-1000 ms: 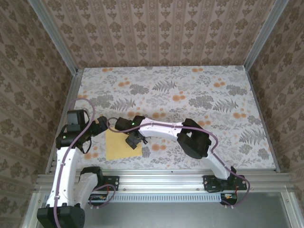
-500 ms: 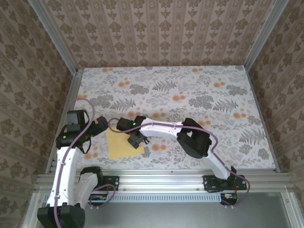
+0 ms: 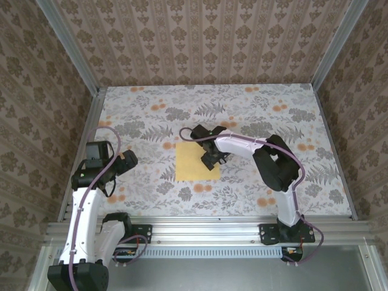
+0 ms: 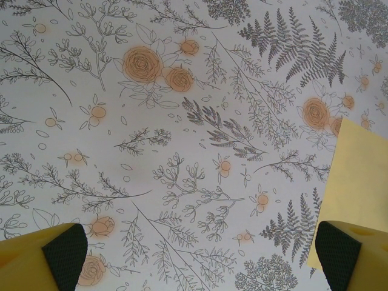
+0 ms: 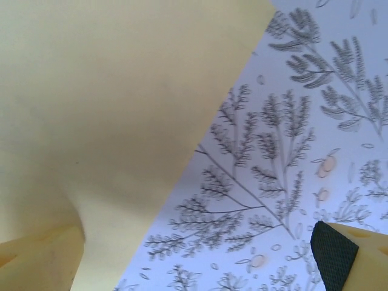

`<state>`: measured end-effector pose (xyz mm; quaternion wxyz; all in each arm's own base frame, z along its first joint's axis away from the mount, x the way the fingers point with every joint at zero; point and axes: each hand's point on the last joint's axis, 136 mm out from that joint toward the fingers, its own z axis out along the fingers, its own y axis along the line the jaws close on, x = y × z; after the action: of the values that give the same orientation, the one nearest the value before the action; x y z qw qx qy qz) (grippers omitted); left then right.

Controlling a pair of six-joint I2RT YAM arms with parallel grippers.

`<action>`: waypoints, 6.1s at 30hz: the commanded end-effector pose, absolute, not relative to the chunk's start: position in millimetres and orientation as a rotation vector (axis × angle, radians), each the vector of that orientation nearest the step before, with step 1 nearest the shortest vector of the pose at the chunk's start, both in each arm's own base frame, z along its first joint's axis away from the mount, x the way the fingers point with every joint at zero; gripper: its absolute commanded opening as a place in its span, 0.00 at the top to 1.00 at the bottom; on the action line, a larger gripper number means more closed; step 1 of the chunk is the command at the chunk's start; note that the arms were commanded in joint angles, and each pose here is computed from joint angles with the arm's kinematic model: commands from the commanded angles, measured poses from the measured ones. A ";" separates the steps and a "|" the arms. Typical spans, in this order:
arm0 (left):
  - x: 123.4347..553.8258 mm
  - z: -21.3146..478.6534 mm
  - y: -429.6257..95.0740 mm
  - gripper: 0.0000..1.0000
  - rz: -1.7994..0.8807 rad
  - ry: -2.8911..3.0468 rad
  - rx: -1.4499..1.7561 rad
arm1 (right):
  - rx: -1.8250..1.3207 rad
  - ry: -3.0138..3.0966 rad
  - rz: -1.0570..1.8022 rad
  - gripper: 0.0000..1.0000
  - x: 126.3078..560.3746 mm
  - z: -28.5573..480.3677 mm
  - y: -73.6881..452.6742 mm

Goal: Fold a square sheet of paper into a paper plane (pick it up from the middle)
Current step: Move the square sheet of paper to the center of the table, then fold the square sheet of paper in half at the center of the table, then hold the square sheet of paper at the center of the table.

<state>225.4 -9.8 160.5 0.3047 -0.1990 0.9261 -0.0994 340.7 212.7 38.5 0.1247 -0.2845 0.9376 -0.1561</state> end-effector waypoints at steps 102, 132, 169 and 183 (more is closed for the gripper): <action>265.6 80.6 -260.5 0.69 -0.953 2.645 -0.091 | 0.146 2.856 1.243 0.67 278.8 18.6 300.4; 262.5 19.5 -272.6 0.97 -0.705 2.867 -0.099 | 0.003 2.867 0.650 0.36 283.3 65.5 244.1; 260.4 67.0 -245.1 0.64 -0.710 2.730 -0.203 | -0.333 3.002 0.310 0.57 270.9 22.1 231.4; 257.8 75.0 -230.8 0.56 -0.748 2.690 -0.279 | -0.159 3.071 0.253 0.56 267.1 1.5 217.5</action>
<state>259.2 -234.4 73.6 0.1683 -0.0852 0.9469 -0.2604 276.5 230.4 16.8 0.0543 -0.0725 0.9900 0.1086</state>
